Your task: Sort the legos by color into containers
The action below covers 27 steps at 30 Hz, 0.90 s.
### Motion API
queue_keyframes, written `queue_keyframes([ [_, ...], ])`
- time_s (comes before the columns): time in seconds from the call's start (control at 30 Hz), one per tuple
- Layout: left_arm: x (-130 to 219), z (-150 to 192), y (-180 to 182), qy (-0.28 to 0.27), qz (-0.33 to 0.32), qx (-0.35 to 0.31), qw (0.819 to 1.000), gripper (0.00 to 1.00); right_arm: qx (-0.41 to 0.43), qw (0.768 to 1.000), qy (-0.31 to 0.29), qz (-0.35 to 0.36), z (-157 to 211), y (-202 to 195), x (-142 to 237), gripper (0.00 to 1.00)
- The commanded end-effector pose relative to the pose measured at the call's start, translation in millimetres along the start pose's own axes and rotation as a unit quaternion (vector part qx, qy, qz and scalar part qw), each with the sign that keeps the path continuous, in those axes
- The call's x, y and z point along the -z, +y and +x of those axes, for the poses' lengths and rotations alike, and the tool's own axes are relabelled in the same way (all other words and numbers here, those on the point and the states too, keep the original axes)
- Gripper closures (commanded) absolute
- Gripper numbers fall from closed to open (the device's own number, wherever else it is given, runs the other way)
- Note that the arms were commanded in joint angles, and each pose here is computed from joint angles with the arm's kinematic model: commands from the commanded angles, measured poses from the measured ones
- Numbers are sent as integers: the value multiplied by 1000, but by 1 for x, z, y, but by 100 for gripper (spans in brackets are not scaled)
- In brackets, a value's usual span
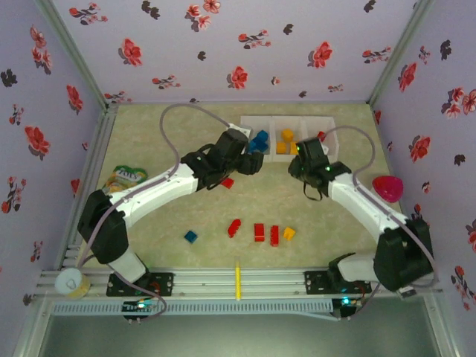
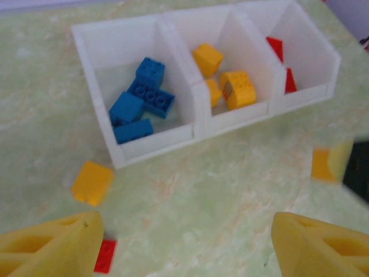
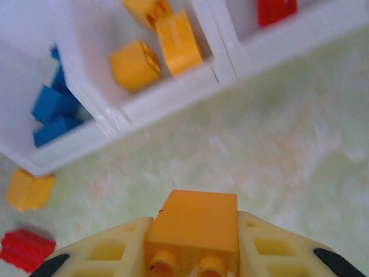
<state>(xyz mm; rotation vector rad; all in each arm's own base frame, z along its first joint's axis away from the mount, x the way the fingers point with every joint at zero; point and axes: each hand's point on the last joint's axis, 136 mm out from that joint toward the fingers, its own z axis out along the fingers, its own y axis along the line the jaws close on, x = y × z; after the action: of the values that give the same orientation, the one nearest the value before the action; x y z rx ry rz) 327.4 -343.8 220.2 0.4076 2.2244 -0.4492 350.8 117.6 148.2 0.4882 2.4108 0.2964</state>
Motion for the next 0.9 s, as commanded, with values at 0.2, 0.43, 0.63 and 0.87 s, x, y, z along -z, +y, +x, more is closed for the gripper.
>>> queue_keyframes([
  [0.2,24,22,26,16,-50,18,998,23,96,993,-63,-14,-83,43,-59,72],
  [0.43,25,40,36,37,-69,15,997,23,130,990,-53,-30,-104,61,-110,71],
  [0.63,22,42,39,45,-79,11,996,23,129,990,-43,-43,-112,67,-139,68],
  [0.87,19,47,40,58,-85,7,995,23,123,991,-32,-46,-118,66,-152,57],
])
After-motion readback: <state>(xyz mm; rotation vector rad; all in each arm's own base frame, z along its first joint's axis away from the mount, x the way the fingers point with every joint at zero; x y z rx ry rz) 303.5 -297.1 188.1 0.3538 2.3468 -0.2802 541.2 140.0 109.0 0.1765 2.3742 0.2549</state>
